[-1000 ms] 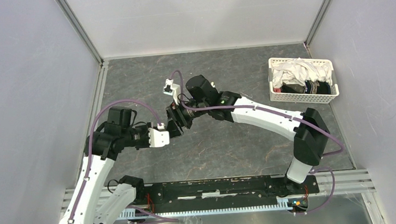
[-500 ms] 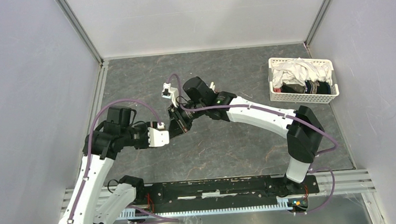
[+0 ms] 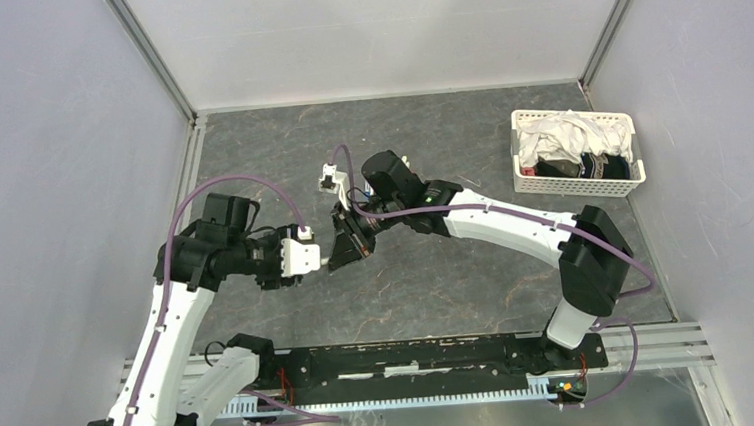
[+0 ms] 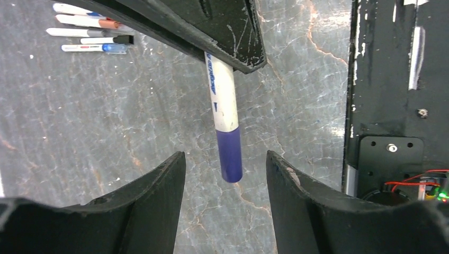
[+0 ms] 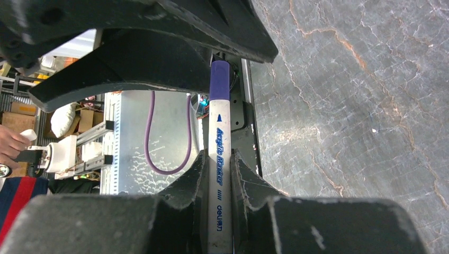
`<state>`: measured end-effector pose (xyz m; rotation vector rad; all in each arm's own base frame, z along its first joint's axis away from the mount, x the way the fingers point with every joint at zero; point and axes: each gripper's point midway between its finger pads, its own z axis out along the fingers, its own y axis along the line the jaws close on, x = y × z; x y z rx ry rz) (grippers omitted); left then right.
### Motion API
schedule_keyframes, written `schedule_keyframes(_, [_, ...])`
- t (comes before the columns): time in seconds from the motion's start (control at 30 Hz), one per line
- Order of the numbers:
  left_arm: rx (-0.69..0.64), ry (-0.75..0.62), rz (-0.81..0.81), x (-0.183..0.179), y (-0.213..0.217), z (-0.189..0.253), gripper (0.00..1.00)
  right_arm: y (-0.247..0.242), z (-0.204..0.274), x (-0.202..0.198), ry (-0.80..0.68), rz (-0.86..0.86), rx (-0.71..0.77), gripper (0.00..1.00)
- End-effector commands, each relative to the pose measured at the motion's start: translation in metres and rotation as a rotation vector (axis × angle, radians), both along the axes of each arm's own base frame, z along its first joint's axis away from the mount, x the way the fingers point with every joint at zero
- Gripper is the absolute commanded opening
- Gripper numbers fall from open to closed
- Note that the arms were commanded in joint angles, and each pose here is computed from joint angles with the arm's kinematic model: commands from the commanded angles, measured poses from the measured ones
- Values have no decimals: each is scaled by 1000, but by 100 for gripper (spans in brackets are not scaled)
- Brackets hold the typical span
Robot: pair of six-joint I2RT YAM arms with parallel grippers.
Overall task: Open the pen caps
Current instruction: Open the pen cap from the pen.
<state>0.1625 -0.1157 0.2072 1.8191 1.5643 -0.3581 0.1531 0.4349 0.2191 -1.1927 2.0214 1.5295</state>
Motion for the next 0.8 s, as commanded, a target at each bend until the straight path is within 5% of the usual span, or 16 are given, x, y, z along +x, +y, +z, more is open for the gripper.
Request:
schedule_keyframes(0.0, [-44,35,-45,-9,-9,7,63,2,34,0,-75,24,117,0])
schedule_keyframes(0.23, [-74,63,-31,-4,-15,8,53,6,40,0,-69,21,144,0])
schedule_keyframes(0.43, [-41,68,-28,3,-12,3,5,-4,31,3,-71,6,119,0])
schedule_keyframes(0.77, [105,21,-19,20,8,-17,2,-65,-22,8,-136,-55,-37,0])
